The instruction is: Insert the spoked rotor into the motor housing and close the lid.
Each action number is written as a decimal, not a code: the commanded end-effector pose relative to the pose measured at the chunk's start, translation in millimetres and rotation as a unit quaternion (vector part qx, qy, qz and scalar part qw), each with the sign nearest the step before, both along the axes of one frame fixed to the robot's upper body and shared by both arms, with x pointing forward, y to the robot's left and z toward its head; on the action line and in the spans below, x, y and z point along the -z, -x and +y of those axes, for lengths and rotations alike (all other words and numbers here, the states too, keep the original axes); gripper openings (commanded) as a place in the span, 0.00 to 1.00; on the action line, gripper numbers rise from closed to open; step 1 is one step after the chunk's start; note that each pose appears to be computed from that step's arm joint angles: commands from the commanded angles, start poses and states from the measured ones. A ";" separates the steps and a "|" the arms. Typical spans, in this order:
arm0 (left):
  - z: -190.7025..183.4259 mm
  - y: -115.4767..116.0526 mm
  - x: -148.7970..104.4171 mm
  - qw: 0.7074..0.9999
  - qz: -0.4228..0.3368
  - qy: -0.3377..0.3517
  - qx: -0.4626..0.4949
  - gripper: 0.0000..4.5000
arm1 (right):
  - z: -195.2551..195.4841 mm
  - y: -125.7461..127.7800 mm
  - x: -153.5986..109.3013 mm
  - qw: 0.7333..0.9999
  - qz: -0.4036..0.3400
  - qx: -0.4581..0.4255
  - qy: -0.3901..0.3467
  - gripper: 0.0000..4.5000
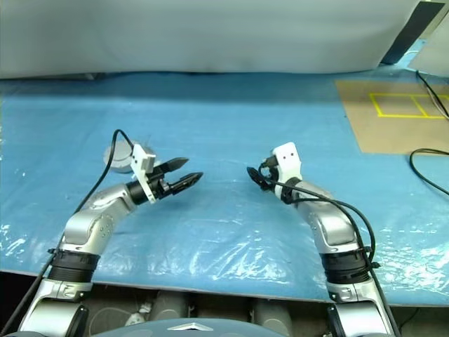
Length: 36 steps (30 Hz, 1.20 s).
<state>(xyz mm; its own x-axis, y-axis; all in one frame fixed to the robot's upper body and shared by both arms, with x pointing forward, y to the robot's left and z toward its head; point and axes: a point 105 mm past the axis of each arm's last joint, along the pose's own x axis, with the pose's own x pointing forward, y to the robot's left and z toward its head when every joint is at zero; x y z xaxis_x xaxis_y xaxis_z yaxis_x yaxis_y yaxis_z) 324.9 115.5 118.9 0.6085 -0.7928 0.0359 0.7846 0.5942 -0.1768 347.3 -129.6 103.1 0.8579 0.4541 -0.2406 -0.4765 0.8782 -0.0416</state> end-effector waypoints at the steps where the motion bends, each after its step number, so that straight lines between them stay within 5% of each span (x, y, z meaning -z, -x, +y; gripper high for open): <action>1: 9.6 -10.5 -12.7 0.998 -0.013 0.014 -0.057 0.96 | 6.0 1.4 -28.6 0.997 -0.074 0.010 0.002 0.80; 13: 18.2 -3.0 -15.7 0.991 0.004 0.031 -0.128 0.96 | 6.2 3.6 -24.1 0.995 -0.102 0.010 0.003 0.80; 36: 12.9 10.0 -7.0 0.995 -0.009 0.015 -0.093 0.96 | 11.8 -8.9 -7.6 0.997 -0.076 0.020 0.024 0.80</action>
<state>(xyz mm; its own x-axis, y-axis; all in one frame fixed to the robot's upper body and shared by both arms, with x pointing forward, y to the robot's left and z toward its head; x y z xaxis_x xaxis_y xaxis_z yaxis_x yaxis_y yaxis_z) 317.3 129.5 116.2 0.7521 -0.6585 0.0273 0.6482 0.7315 -0.2117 355.8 -123.2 98.4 0.9044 0.3904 -0.1723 -0.4137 0.9011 -0.1298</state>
